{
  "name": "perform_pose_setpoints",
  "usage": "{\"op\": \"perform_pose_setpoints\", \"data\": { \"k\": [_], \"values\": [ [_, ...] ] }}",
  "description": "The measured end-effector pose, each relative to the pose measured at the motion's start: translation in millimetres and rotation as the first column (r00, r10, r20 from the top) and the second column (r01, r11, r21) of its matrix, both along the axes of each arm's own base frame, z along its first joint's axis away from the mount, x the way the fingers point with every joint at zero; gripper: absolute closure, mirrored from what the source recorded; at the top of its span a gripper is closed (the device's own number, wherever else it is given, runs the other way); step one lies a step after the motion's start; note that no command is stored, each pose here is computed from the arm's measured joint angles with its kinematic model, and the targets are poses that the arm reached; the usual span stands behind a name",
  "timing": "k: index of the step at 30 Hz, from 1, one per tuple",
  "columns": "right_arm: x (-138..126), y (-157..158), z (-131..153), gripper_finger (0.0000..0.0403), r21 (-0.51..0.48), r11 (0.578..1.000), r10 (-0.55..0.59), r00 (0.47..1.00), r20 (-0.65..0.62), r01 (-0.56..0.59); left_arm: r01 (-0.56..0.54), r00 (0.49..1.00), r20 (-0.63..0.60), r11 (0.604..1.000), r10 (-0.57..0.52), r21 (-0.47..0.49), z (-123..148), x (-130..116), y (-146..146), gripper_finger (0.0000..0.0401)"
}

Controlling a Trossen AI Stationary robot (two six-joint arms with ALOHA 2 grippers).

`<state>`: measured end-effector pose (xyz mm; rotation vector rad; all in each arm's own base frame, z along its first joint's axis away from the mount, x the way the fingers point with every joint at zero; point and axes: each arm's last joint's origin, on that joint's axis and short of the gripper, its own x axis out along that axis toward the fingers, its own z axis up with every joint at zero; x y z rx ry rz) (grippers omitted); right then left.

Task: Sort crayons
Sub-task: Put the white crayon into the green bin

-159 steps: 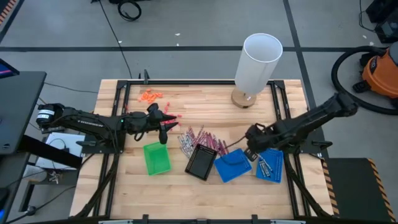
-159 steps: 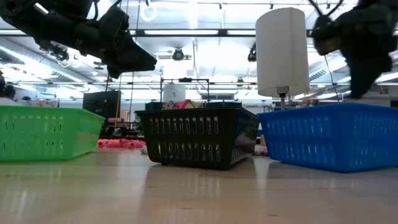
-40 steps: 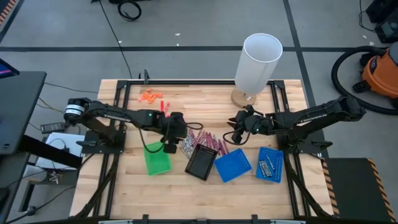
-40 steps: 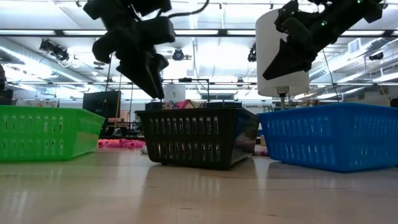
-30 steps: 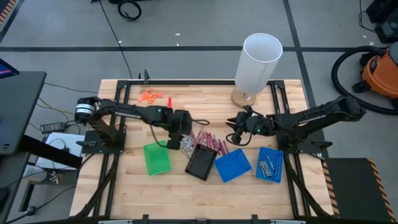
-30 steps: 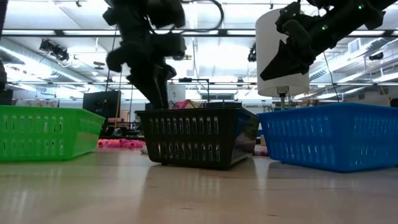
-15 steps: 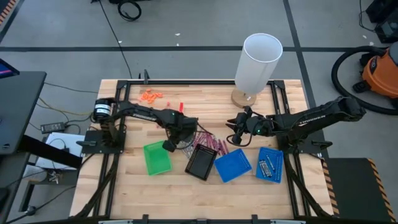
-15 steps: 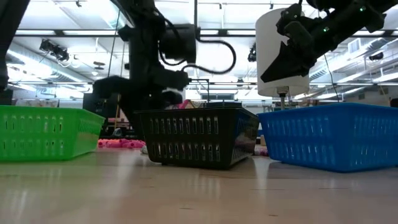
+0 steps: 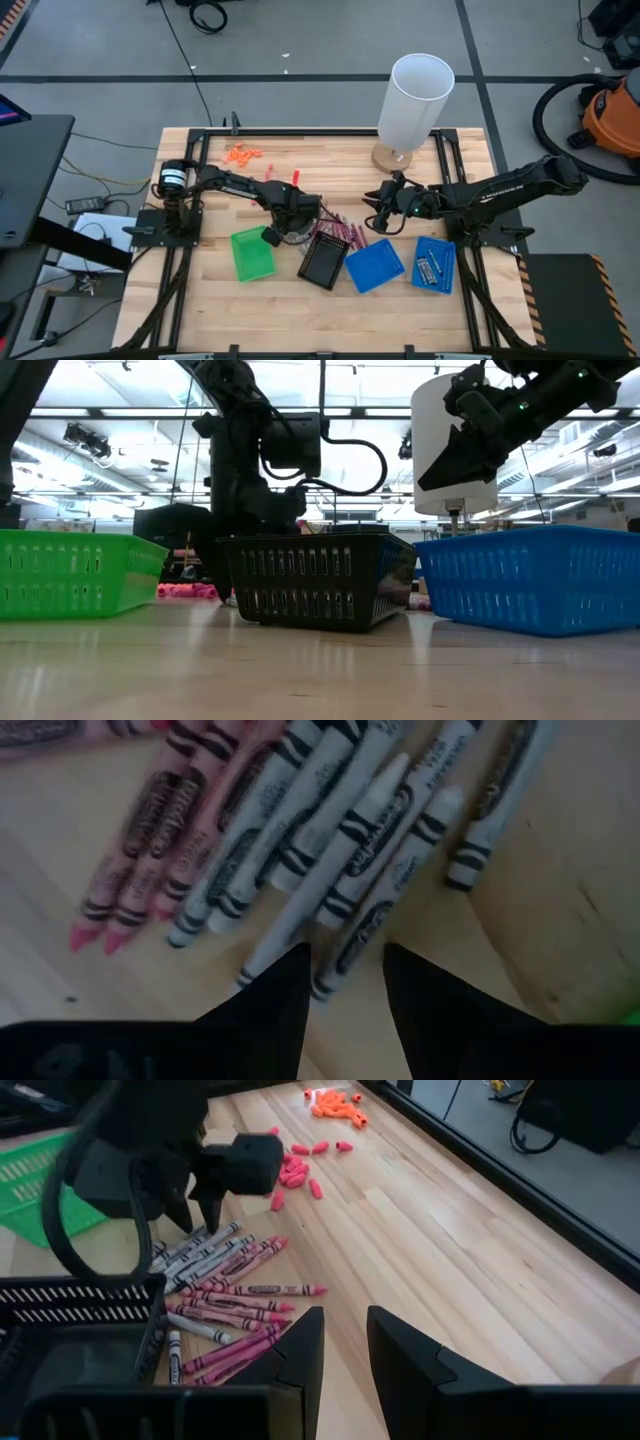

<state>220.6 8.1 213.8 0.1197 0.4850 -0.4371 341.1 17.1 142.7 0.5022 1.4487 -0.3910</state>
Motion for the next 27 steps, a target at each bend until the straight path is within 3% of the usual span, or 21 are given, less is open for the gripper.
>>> {"op": "perform_pose_setpoints", "data": {
  "k": [6, 17, 27],
  "values": [
    [0, 0, 0, 0.0314, 0.001, 1.0, 0.005, 1.0, -0.002, -0.005, 0.005, 1.0, -0.018, 1.0, -0.005, -0.003, -4, 0, 0, 0.0271],
    [0, 1, 0, 0.0314, 0.009, 1.0, 0.016, 1.0, -0.002, -0.016, 0.003, 1.0, -0.031, 1.0, -0.003, -0.002, -6, -1, -1, 0.0386],
    [0, 1, 0, 0.0314, 0.01, 1.0, 0.016, 1.0, -0.002, -0.016, -0.039, 0.999, 0.001, 0.992, 0.039, 0.12, 2, -3, -16, 0.0389]
  ]
}}
